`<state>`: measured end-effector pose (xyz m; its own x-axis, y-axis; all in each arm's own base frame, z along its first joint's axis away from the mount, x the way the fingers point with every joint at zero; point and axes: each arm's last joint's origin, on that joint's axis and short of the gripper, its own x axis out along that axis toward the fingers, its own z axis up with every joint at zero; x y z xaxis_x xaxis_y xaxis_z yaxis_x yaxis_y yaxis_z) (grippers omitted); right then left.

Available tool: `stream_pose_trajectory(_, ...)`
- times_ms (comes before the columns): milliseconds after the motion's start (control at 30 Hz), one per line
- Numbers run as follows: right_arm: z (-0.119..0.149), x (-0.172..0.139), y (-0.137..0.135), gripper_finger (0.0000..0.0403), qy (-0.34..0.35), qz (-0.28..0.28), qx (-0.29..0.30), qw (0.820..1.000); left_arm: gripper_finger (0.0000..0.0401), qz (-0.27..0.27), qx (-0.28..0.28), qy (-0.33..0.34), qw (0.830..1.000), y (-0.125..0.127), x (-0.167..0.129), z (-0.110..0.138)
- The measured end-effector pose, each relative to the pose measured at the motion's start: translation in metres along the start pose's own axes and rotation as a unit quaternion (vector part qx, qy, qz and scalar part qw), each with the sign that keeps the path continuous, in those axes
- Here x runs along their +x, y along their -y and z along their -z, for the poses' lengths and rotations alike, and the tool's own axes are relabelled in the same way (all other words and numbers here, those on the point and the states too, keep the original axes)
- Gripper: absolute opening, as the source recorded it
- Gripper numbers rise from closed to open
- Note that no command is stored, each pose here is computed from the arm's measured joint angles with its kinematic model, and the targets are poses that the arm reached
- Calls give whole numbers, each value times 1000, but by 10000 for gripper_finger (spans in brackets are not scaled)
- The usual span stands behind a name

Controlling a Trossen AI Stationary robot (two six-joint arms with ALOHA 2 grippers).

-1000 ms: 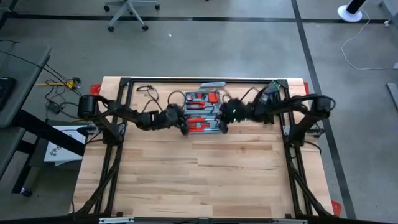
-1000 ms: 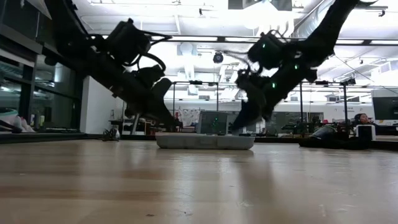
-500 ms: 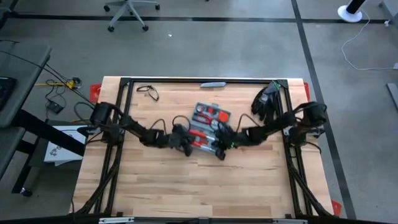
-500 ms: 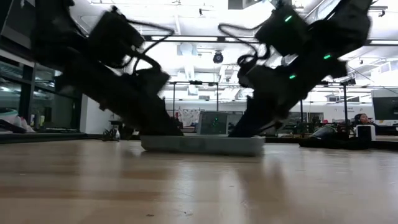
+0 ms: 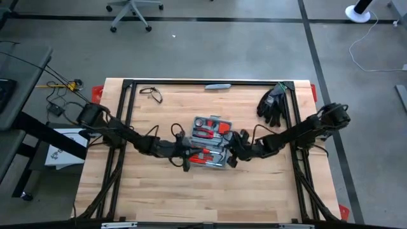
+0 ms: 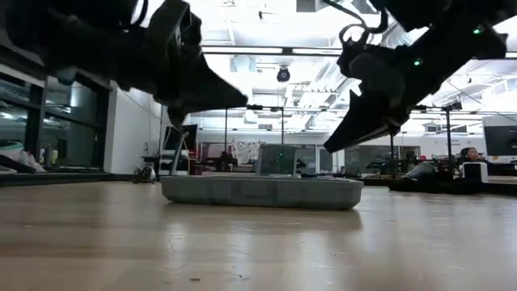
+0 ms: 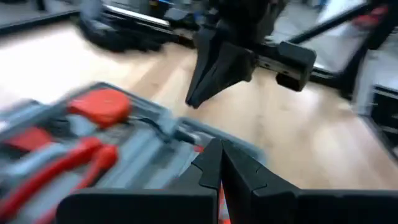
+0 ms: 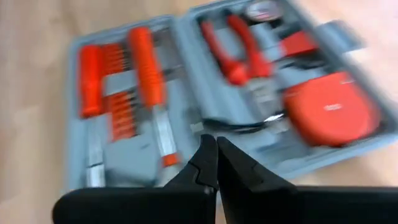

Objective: Prefit tool cases
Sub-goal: Remove the orange tape measure from the gray tool case

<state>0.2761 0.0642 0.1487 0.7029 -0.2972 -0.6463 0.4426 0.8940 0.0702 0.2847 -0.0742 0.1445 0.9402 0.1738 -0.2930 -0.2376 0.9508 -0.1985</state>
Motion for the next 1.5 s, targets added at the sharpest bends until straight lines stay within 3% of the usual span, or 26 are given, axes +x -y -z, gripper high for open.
stream_pose_trajectory(100,-6,5,13,0,-13,14,0,1000,0,-57,3,-75,996,-9,-4,15)
stream_pose_trajectory(267,-9,13,29,0,-37,31,-4,999,0,-104,-18,-166,980,-13,-16,34)
stream_pose_trajectory(433,-11,15,34,0,-38,39,-5,999,0,-132,-48,-170,975,-8,-20,43)
stream_pose_trajectory(533,-11,15,33,0,-38,36,-4,999,0,-121,-55,-158,978,-5,-17,46)
stream_pose_trajectory(700,-10,15,30,0,-56,3,9,998,0,-55,-53,-134,988,3,-6,47)
stream_pose_trajectory(933,-9,14,30,10,-56,9,21,998,0,8,-41,-108,993,9,2,47)
stream_pose_trajectory(1333,-9,15,30,142,-58,4,24,998,0,9,-50,-59,997,6,12,29)
stream_pose_trajectory(1500,-12,17,35,168,-54,11,46,997,0,9,-44,-60,997,4,14,28)
